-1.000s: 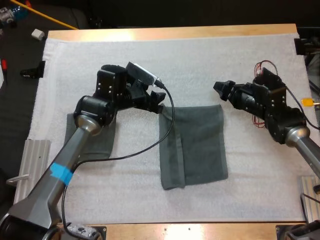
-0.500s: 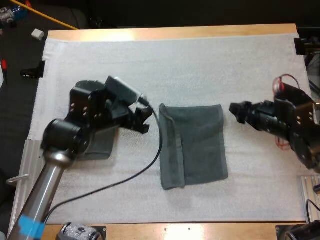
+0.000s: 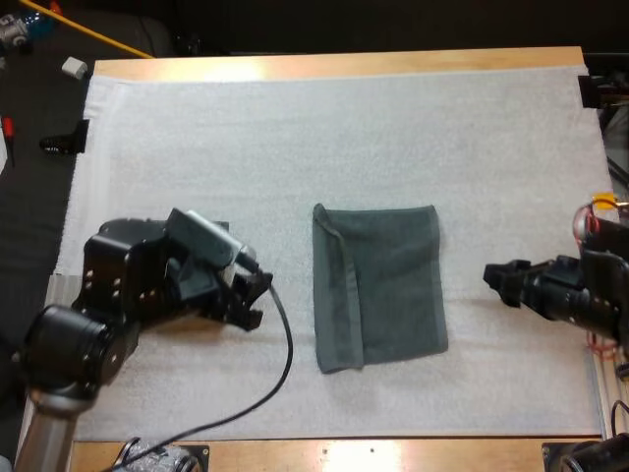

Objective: Pick towel from pile, fold and stack

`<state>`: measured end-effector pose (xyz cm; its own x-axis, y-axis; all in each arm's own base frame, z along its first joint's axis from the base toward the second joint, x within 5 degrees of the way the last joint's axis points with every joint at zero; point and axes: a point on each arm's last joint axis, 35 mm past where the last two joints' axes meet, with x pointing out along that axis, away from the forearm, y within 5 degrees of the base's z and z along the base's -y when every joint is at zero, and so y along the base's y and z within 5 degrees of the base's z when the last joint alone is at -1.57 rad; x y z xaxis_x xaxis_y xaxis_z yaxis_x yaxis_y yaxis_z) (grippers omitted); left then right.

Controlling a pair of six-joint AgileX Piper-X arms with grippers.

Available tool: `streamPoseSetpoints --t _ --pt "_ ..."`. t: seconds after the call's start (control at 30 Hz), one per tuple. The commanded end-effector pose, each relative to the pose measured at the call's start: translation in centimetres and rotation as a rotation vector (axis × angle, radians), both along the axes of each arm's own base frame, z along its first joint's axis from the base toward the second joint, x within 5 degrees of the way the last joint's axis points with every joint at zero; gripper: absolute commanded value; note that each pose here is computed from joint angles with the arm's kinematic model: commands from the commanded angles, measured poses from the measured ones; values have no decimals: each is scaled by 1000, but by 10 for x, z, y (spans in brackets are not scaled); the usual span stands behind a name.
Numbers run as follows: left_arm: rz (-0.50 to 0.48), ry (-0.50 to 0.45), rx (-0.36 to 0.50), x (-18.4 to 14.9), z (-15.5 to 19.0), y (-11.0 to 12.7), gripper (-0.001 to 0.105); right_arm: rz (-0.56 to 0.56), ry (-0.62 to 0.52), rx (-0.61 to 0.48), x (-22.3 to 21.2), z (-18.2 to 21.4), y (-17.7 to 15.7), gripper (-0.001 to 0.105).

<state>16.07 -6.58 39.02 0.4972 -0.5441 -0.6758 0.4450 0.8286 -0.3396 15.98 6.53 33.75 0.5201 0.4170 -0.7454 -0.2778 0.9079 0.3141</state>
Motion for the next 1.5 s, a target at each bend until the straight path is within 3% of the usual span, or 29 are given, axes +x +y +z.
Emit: streamPoseSetpoints --t 0.0,0.23,0.67,1.0,1.37,1.47 --pt "7 22 1 -20 5 6 59 25 13 -14 -19 6 -7 56" --pt "5 90 10 -38 -5 11 60 42 70 -45 -43 6 -15 56" --pt "16 253 15 -45 -55 13 59 61 124 -83 -55 -4 -20 55" --pt "14 352 6 -45 -95 11 59 87 242 -73 -44 -72 -15 55" --pt "2 352 -16 -46 -96 10 59 90 338 -21 -28 -132 -7 55" --pt "11 353 -17 -44 -96 10 59 97 324 -18 -25 -132 -5 56"
